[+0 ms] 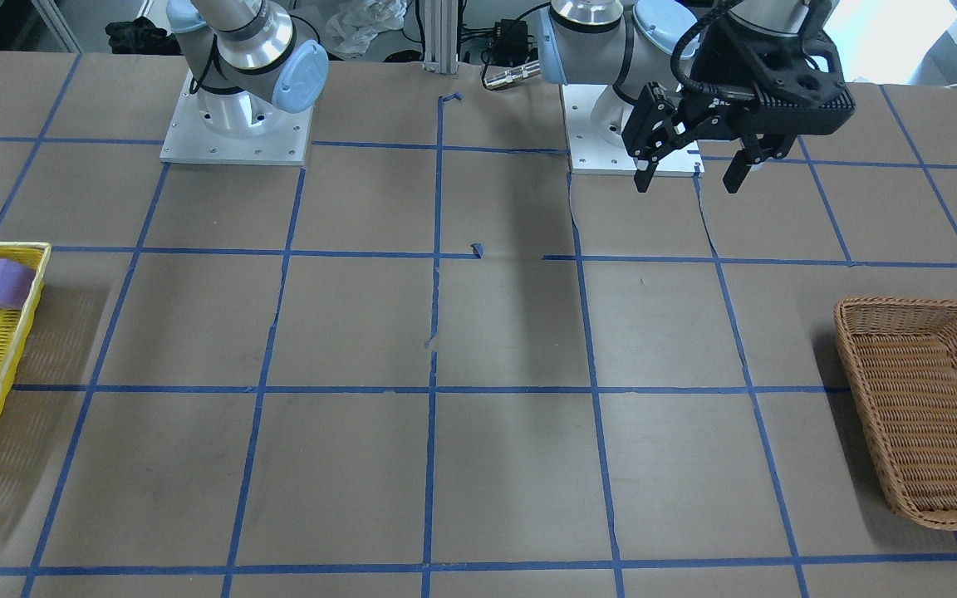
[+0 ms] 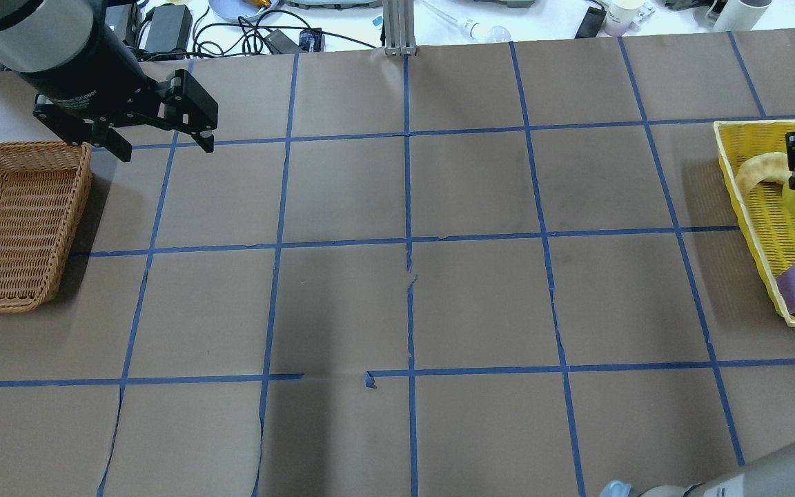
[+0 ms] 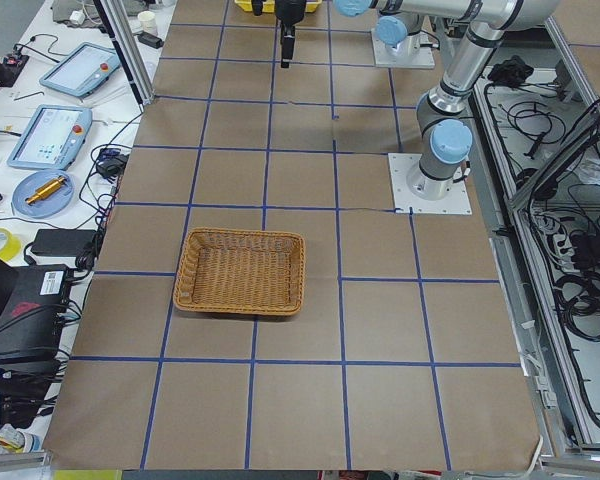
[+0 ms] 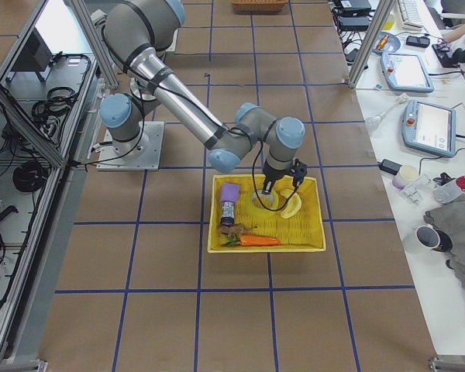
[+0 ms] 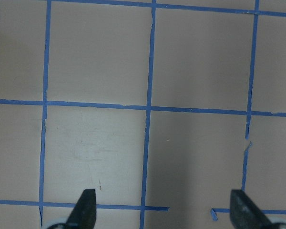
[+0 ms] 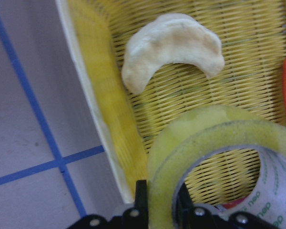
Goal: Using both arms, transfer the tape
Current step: 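Lift the tape roll with the right gripper and carry it to table center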
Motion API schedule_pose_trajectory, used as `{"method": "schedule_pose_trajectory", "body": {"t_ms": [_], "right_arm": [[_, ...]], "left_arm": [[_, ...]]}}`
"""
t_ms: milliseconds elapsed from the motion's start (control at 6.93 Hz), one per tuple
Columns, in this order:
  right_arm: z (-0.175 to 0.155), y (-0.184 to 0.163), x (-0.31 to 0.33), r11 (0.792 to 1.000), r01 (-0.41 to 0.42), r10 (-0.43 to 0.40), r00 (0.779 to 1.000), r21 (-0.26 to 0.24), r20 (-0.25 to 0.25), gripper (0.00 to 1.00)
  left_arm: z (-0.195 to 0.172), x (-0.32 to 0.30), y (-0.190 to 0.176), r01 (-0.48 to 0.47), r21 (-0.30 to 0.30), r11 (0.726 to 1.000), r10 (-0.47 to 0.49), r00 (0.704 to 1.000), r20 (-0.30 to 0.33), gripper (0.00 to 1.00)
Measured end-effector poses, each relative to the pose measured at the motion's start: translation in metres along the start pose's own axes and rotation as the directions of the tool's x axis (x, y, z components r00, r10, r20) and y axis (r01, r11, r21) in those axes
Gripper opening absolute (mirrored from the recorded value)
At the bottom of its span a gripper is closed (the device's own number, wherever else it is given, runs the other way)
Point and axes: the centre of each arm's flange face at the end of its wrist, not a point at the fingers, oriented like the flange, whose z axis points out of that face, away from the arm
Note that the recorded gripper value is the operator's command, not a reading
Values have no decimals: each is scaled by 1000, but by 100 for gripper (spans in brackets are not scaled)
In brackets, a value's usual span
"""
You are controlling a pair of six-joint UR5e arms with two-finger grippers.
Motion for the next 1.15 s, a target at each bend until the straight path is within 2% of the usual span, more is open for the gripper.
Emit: {"method": "schedule_pose_trajectory", "body": {"t_ms": [144, 289, 433, 577, 866, 1155], "right_arm": [[-30, 10, -58, 999, 27, -26, 1000, 25, -5, 0], [-45, 23, -125, 999, 10, -10, 1000, 35, -1, 0], [-52, 42, -203, 998, -41, 40, 999, 37, 27, 0], [-52, 61, -276, 994, -105, 102, 991, 38, 81, 0], [-29, 73, -391, 982, -189, 180, 964, 29, 194, 0], [-5, 67, -477, 973, -230, 222, 948, 8, 230, 0]], "left_arm": [[0, 0, 0, 0, 0, 1000, 0, 1000, 0, 100], [0, 0, 0, 0, 0, 1000, 0, 1000, 0, 100], [0, 0, 0, 0, 0, 1000, 0, 1000, 0, 100], [0, 0, 0, 1, 0, 1000, -1, 1000, 0, 100], [0, -1, 0, 2, 0, 1000, -2, 1000, 0, 100], [0, -2, -1, 5, 0, 1000, -5, 1000, 2, 100]]}}
